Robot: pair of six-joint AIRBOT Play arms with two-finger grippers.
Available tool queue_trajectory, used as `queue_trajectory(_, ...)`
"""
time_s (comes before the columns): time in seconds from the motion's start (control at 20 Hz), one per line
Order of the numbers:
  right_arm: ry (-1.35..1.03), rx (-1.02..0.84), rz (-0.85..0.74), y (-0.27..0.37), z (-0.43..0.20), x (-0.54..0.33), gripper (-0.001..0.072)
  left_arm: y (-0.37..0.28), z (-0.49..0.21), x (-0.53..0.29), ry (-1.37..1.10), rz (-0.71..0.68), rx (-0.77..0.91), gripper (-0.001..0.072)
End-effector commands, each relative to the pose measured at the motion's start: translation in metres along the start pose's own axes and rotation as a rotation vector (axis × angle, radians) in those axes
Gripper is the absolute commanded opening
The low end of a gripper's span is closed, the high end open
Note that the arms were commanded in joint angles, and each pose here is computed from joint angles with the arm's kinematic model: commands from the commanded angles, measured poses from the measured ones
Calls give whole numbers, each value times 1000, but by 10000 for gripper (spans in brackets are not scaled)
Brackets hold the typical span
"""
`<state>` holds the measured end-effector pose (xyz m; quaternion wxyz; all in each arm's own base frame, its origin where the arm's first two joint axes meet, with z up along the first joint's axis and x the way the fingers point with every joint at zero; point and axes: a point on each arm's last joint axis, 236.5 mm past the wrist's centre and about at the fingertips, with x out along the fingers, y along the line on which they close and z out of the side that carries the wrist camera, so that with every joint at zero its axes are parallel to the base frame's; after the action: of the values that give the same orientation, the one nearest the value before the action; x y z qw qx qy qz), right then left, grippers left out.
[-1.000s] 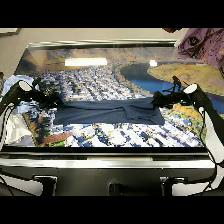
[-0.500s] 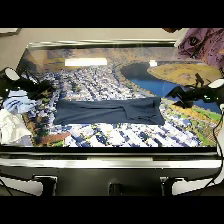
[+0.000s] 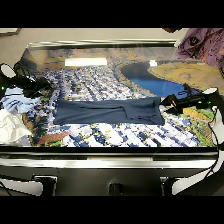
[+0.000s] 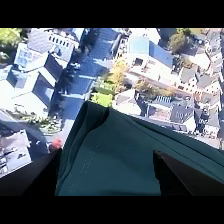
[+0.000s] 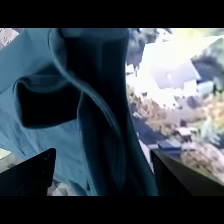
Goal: Fold the clothes and pants, and hang the long-sleeved shirts on hangers.
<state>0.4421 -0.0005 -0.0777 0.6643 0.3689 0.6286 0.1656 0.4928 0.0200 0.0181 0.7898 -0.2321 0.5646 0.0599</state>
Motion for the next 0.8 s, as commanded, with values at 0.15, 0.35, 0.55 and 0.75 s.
queue_trajectory(0.15,86,-40,37,19,-12,51,640,-1,0,0,2,2,3,626)
queue_trajectory(0.35,89,-120,16,40,-15,69,31,-5,-3,1,6,-3,11,615)
queue_trajectory(0.55,-24,-110,-78,62,-1,23,29,-59,-27,22,60,-93,69,17)
queue_trajectory(0.75,-169,-125,-264,85,-2,-56,29,-167,-95,69,167,-251,167,17)
